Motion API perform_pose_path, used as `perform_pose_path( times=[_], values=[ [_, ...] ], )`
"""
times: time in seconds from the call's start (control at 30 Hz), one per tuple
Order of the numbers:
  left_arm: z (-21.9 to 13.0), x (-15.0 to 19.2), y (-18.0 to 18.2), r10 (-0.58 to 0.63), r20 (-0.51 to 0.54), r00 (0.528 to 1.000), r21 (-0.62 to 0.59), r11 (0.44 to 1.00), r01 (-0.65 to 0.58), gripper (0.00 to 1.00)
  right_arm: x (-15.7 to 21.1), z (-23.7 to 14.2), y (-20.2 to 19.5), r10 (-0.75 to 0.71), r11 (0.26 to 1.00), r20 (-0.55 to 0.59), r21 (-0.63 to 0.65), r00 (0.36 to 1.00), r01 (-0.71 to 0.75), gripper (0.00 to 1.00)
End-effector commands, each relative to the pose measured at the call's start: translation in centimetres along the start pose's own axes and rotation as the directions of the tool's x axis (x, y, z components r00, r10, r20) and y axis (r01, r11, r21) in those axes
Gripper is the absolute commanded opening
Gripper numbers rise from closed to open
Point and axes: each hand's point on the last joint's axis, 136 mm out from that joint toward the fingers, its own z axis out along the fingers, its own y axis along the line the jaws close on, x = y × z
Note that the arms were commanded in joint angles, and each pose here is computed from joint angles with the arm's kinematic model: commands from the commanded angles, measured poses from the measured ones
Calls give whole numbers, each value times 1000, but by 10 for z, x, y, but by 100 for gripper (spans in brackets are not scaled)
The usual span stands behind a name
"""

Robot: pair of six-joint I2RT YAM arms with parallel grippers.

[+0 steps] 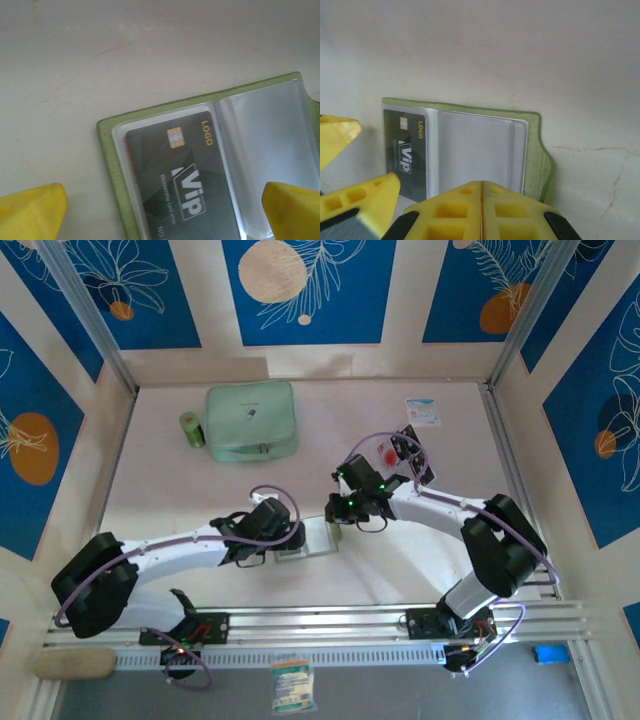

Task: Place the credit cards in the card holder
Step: Close the card holder at the bottom-center of the table.

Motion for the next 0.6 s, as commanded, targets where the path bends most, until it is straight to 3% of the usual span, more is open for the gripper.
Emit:
perform_pose_path(
  times=[0.0, 0.4, 0.57],
  values=[
    [-5, -18, -19, -13, 61, 998, 24, 1000, 12, 100, -5, 1, 9, -26, 999, -15, -21, 1000, 26, 7],
    [-9, -21, -7, 24, 84, 996, -43, 999, -20, 100, 1, 5, 14, -29, 999, -22, -35, 999, 28, 7],
    [-8, -26, 1, 25, 88, 996, -63, 998, -19, 100, 3, -12, 16, -32, 999, 21, -31, 999, 32, 7]
  ],
)
